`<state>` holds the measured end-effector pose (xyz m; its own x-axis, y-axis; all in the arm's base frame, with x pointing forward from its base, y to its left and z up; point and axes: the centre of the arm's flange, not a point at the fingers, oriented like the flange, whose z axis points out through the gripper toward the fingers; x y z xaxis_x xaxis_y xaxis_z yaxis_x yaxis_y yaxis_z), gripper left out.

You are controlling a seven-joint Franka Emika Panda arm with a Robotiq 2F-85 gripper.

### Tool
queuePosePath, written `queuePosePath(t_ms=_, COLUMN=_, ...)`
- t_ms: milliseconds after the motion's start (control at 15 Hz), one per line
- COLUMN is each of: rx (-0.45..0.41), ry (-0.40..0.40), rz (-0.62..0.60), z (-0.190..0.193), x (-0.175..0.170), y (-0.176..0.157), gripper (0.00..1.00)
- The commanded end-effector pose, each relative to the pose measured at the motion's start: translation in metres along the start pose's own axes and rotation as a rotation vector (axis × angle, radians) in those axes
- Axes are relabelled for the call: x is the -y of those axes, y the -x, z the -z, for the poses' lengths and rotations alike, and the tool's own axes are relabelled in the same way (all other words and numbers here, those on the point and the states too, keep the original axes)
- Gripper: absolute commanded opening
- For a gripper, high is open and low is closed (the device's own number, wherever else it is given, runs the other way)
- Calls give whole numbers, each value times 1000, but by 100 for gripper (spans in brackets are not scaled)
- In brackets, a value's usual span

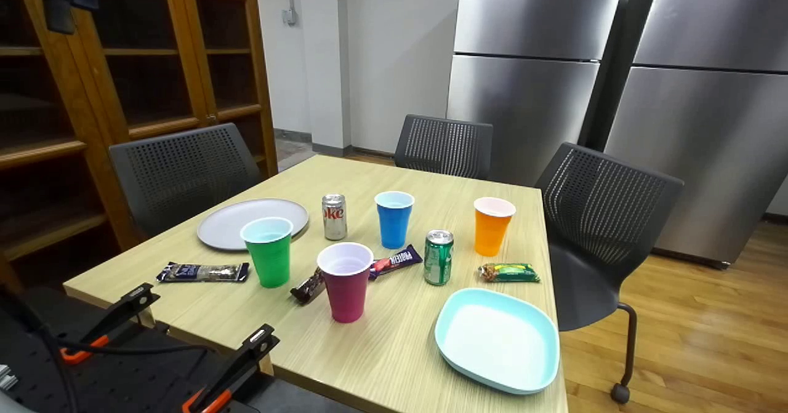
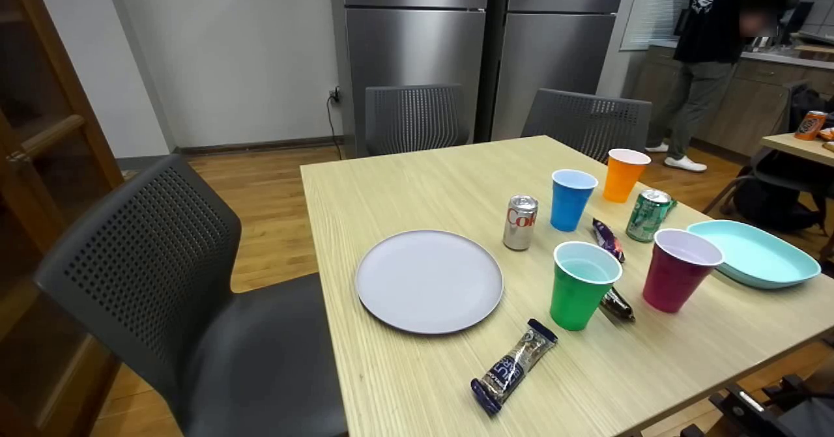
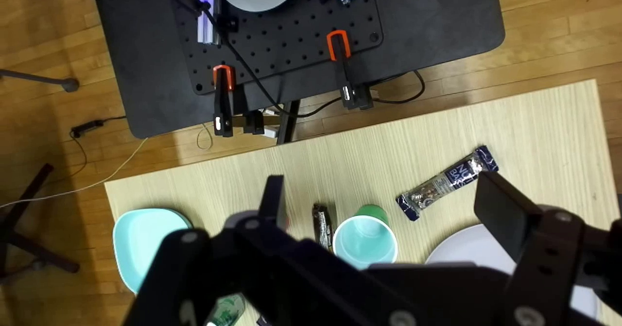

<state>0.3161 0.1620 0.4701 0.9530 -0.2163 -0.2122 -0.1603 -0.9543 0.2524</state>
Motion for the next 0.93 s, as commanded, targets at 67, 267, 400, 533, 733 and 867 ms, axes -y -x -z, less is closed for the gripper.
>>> queuePosePath(t_ms=67, rx=-1, ry=41, rz=-3, z=-21, x=-5, y=-18, gripper=100)
queuePosePath(t_ms=267, rx=4, ry=80, rz=-4, z=-37, x=-4, y=-35, gripper=100)
queuePosePath(t_ms=400, rx=0, ry=107, rz=45, z=-49, x=-1, y=-50, gripper=100)
queuePosePath(t_ms=533, rx=-15, ry=121, rz=87, z=-58, x=3, y=-64, gripper=100)
queuePosePath(t_ms=733, rx=-48, ry=130, rz=146, z=-72, x=12, y=-86, gripper=100)
queuePosePath(t_ms=867, rx=-68, ry=132, rz=186, z=-82, x=18, y=-100, gripper=100)
